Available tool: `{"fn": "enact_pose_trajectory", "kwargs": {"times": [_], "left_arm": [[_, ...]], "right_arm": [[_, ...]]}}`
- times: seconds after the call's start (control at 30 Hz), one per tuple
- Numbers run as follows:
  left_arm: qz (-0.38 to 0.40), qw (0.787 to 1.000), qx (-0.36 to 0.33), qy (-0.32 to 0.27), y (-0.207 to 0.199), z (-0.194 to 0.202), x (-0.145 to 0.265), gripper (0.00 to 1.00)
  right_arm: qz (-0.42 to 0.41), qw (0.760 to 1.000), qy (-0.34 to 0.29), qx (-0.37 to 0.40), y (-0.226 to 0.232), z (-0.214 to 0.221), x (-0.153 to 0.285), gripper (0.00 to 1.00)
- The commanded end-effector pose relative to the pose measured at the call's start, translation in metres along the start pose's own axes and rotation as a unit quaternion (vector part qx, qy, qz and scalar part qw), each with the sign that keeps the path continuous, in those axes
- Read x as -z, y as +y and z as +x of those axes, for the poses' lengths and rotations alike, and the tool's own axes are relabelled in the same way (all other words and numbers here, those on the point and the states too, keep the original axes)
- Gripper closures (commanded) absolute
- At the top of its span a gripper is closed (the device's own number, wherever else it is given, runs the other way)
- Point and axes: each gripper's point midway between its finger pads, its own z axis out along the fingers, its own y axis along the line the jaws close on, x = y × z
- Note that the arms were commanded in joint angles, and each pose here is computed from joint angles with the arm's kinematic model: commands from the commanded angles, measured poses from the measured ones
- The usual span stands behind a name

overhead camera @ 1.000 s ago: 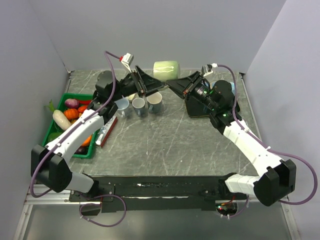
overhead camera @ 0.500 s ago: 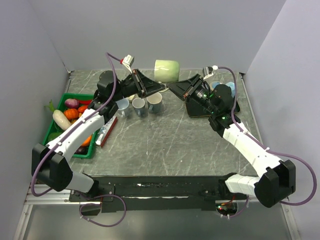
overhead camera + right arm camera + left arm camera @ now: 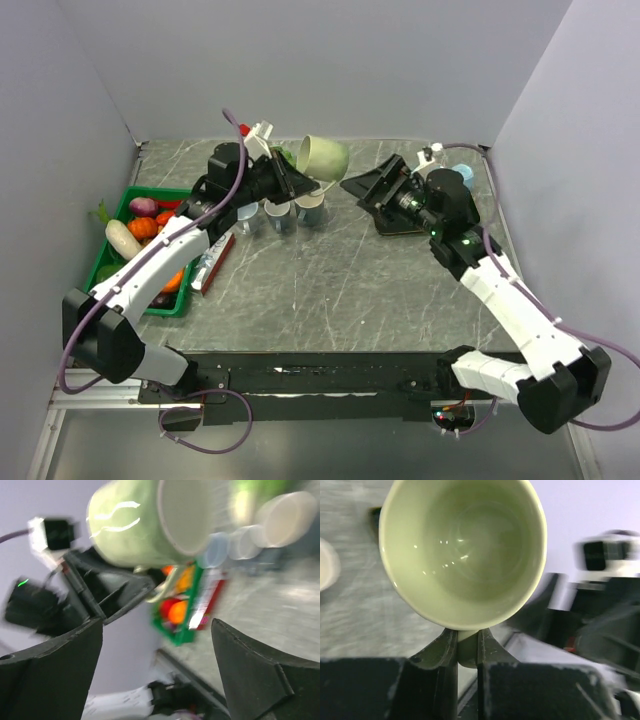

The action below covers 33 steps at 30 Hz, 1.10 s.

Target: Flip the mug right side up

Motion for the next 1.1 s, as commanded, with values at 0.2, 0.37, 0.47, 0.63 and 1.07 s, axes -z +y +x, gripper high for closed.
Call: {"fn": "enact_pose_trajectory", "kwargs": {"times": [0.2, 0.37, 0.47, 0.63, 1.07], "left_arm": [[-0.125, 0.98, -0.147, -0.04, -0.003, 0.007, -0.013, 0.99], [-0.198, 0.962, -0.187, -0.002, 0.029, 0.043, -0.045, 0.99], [-0.238, 0.95, -0.2, 0.019, 0.05, 0.064, -0.064, 0.99], [-0.297, 0.931, -0.21, 0.036, 0.084, 0.087, -0.092, 0.99], [-0.37, 0.891, -0.261, 0.038, 0.139, 0.102, -0.141, 0.99]], "right_arm": [[0.337, 0.916, -0.173, 0.132, -0.081, -0.072, 0.103, 0.0], [0.364, 0.902, -0.19, 0.132, -0.095, -0.078, 0.12, 0.0], [0.369, 0.905, -0.176, 0.116, -0.103, -0.075, 0.12, 0.0], [0.403, 0.899, -0.157, 0.076, -0.127, -0.075, 0.125, 0.0], [0.421, 0.896, -0.136, 0.036, -0.157, -0.068, 0.127, 0.0]]}}
